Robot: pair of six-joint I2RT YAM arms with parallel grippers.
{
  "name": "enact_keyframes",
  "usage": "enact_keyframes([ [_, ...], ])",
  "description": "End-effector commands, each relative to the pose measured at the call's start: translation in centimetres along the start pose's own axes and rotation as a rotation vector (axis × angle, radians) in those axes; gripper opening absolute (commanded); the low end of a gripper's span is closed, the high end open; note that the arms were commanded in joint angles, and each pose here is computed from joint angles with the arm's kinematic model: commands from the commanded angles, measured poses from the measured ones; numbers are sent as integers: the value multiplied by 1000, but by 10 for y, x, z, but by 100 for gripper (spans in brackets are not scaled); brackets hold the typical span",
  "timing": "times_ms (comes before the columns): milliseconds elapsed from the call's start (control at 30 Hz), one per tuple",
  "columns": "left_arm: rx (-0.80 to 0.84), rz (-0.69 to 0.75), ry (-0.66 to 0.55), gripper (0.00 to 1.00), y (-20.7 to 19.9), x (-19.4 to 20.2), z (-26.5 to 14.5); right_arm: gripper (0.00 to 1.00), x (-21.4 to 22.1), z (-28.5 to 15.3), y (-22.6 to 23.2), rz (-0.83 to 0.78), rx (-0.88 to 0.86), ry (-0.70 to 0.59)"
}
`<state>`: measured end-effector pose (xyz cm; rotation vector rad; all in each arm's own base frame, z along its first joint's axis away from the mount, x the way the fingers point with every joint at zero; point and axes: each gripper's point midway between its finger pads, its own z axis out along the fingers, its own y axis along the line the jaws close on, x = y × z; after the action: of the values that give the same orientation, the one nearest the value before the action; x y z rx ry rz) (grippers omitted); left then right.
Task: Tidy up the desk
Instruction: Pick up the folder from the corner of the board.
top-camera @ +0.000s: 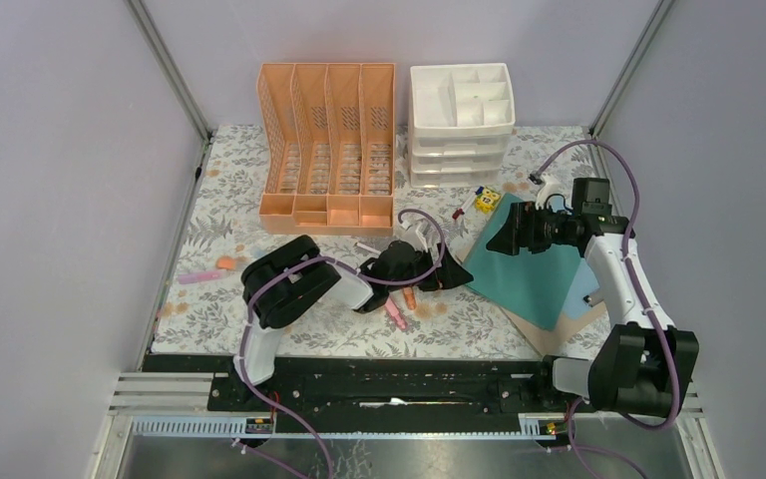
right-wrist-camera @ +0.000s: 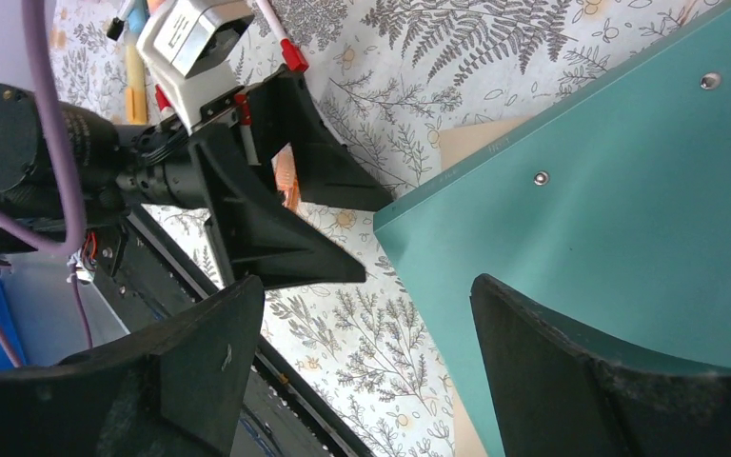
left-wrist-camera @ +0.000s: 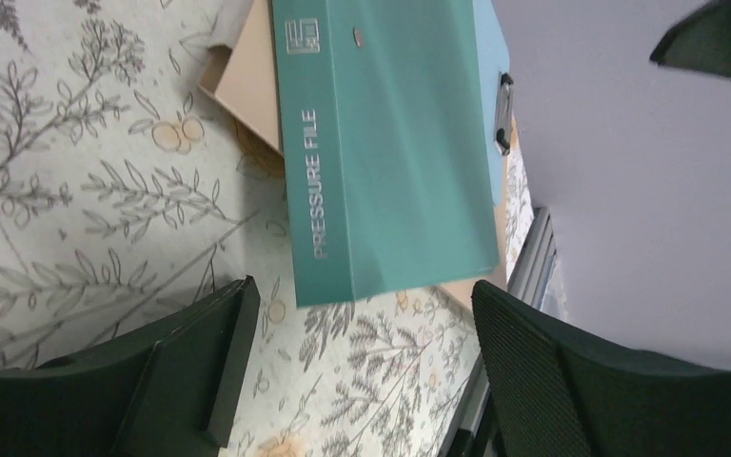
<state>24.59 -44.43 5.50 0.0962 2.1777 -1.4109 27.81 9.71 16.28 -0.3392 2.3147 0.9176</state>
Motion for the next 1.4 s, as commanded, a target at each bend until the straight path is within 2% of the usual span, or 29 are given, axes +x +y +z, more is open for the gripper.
enact_keyframes([
  [0, 14, -23, -19, 85, 4, -12, 15, 87, -6, 0, 6, -7, -55, -27],
  [467, 100, -78, 29, 58, -4, -5, 27, 87, -3, 0, 7, -10, -67, -26],
  [767, 146, -65, 22, 30, -18, -9, 21, 87, -3, -1, 7, -16, -64, -29],
  [867, 159, -61, 23, 27, -21, -10, 22, 88, -3, -1, 7, -16, -63, -30],
  [933, 171, -60, 23, 18, -23, -11, 22, 88, -3, -2, 7, -17, -61, -33],
  [1000, 197, -50, 20, 3, -29, -13, 19, 88, -3, -2, 7, -18, -62, -34],
  [1033, 210, -44, 15, 0, -32, -14, 16, 87, -3, -3, 7, -20, -63, -35],
  [1233, 250, 86, -58, 0, -52, -27, -15, 89, -3, -6, 11, -46, -71, -38],
  [1300, 221, 163, -85, 0, -51, -32, -26, 97, -6, -9, 14, -67, -68, -46],
  [1367, 187, 234, -115, 0, -50, -38, -37, 100, -8, -13, 16, -97, -60, -56],
])
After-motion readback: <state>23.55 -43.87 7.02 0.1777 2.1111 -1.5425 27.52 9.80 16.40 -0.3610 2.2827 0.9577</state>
